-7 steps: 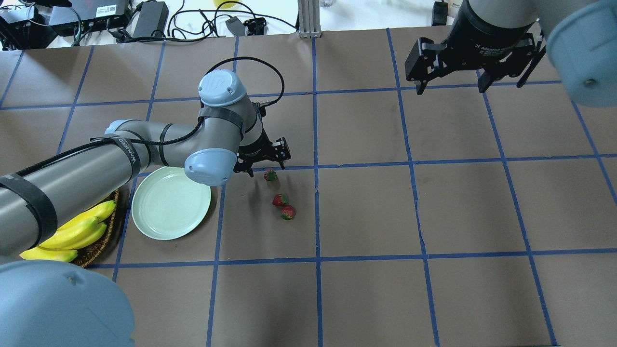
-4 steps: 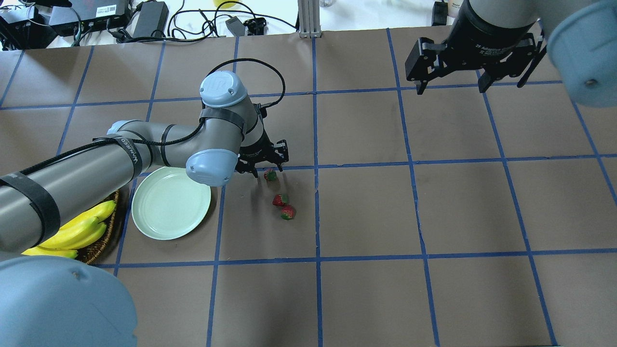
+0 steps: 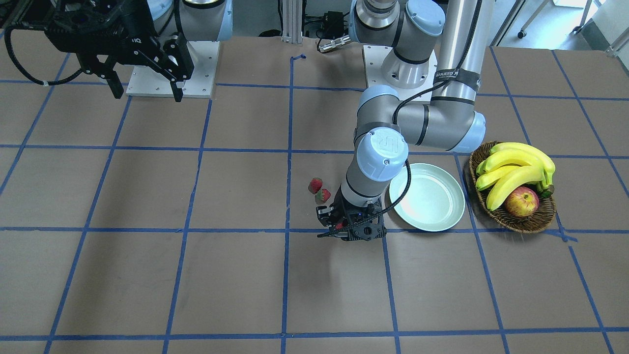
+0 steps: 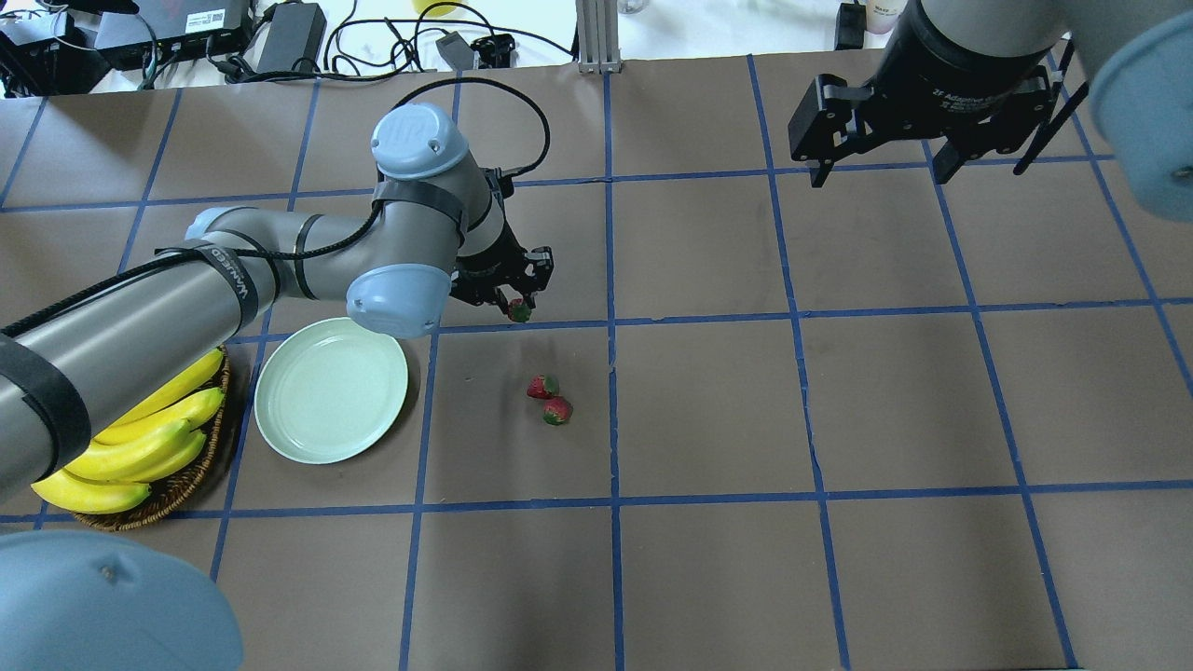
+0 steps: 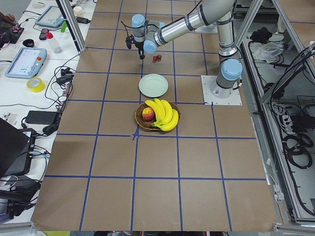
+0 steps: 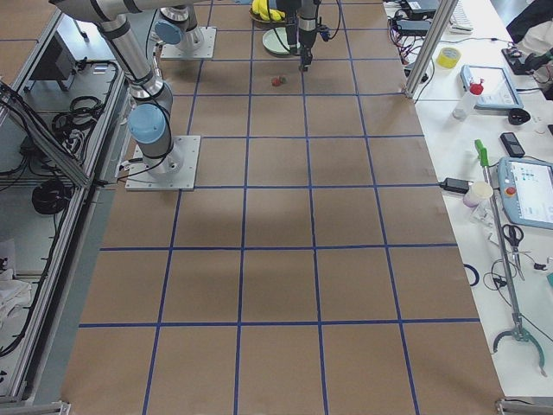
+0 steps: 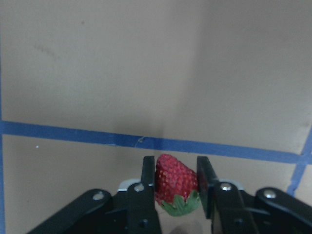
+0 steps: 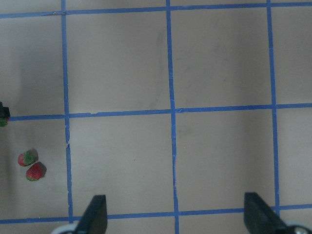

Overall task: Collect all strawberries into plate
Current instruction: 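Carry the strawberry over the plate and open the left gripper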

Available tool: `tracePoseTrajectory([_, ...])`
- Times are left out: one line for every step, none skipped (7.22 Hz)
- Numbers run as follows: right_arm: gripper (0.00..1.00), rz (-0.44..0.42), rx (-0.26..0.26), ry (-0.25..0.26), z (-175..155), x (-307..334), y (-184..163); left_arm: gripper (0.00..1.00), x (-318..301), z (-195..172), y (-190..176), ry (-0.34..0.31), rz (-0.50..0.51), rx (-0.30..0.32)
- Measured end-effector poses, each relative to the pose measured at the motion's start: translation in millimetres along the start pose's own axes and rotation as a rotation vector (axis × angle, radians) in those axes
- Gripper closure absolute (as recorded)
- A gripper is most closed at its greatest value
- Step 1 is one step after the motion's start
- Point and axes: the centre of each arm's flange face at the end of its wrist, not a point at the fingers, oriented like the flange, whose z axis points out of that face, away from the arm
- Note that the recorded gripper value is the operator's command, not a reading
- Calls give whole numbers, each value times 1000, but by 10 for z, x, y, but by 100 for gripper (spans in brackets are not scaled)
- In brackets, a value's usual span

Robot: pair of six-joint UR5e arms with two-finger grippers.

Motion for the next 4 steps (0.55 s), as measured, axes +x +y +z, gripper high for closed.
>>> tracePoseTrajectory([0, 1, -1, -2, -1, -3, 3, 100, -144, -289, -126, -57, 58, 7])
tracePoseTrajectory([0, 1, -1, -5, -1, -5, 3, 100, -409, -557, -215, -104, 107, -12])
tracePoseTrajectory([0, 1, -2, -5, -1, -4, 4, 100, -754, -727, -264, -135, 138, -45])
tracePoseTrajectory([0, 1, -2, -5, -1, -3, 4, 100, -1169, -799, -303, -162, 168, -84])
